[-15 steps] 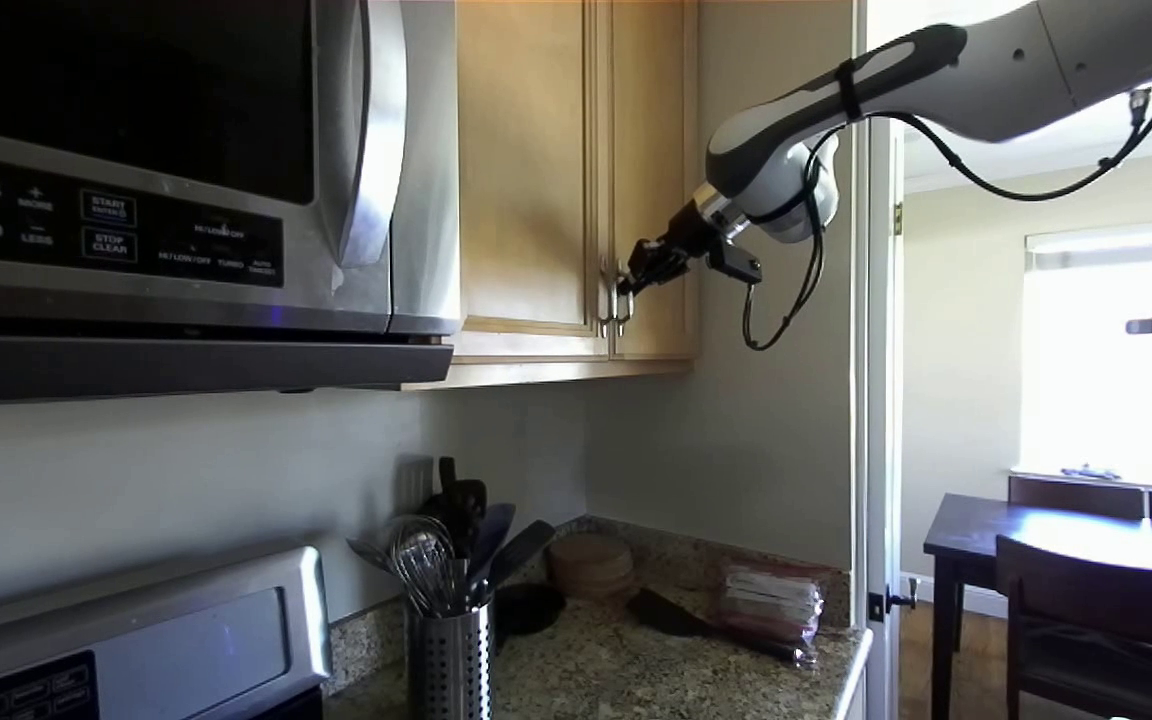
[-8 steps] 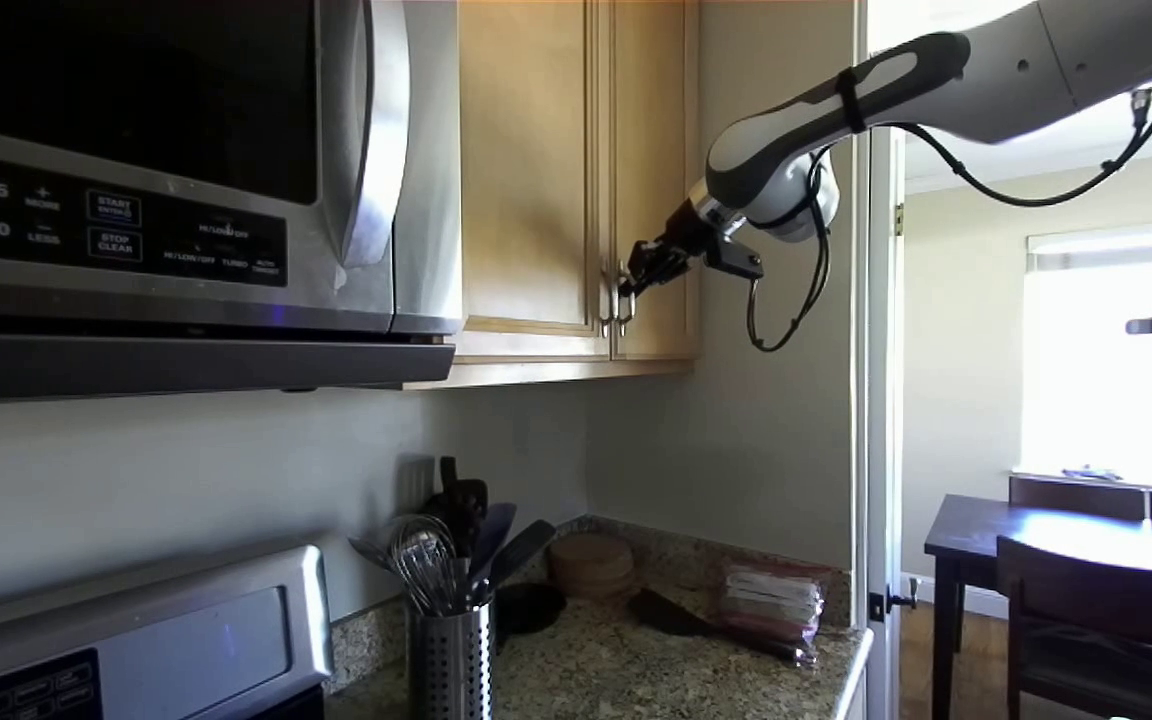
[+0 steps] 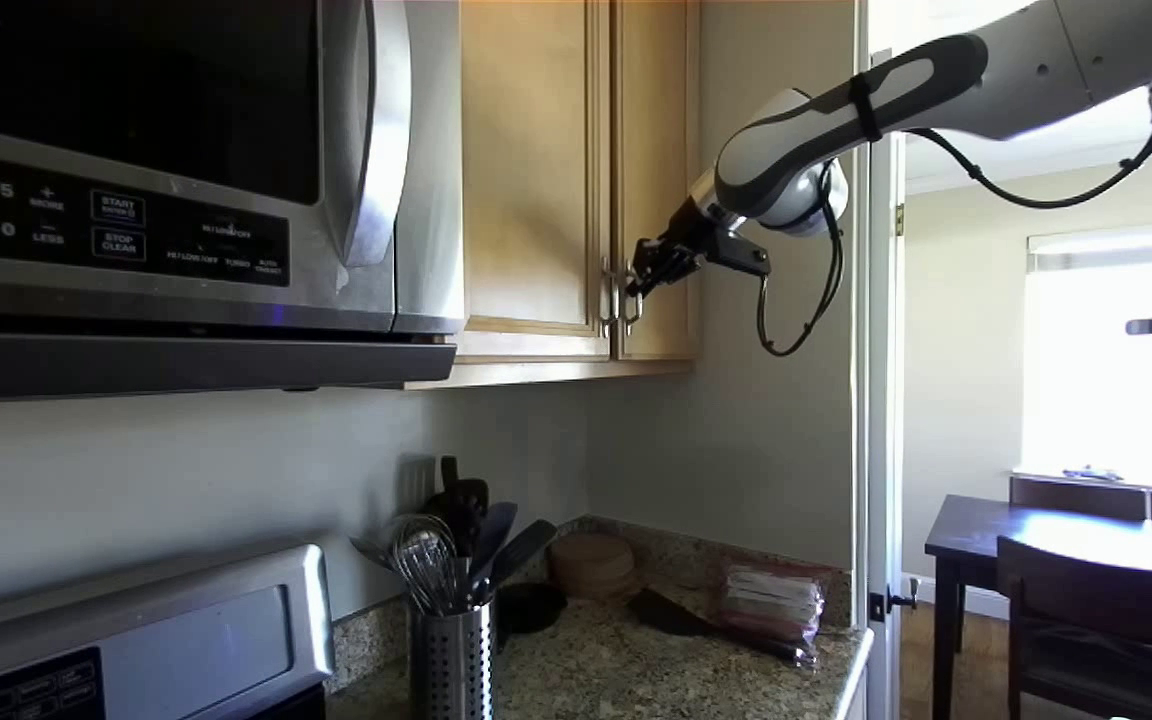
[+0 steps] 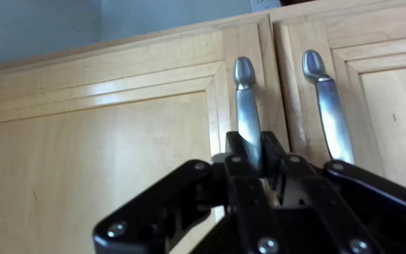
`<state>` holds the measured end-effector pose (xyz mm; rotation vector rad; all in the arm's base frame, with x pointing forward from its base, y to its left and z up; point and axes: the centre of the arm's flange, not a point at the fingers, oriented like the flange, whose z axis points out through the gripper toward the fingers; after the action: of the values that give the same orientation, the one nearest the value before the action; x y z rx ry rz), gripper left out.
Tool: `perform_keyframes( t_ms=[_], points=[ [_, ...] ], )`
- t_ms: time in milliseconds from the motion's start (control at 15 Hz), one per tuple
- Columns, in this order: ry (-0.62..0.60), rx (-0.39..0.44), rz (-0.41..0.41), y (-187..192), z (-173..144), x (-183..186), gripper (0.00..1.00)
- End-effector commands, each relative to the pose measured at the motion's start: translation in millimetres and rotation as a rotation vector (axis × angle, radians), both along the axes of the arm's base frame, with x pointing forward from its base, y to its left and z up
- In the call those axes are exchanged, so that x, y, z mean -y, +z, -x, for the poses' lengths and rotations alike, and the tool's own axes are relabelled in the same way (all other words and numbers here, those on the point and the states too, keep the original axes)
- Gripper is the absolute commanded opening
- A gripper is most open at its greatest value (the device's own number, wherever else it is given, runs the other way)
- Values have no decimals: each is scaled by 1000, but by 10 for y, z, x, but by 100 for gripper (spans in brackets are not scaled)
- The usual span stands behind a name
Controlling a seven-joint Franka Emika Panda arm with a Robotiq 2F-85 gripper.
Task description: Open the cabinet door
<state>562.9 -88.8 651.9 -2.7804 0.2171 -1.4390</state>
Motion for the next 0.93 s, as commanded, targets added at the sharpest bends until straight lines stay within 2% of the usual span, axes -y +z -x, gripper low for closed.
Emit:
perform_keyframes(
  t_ms=[0,867],
  points=[
    [-145,-54,8,-193,197,660,9],
    [-183,-86,-44,-55,570,858,9]
  ],
)
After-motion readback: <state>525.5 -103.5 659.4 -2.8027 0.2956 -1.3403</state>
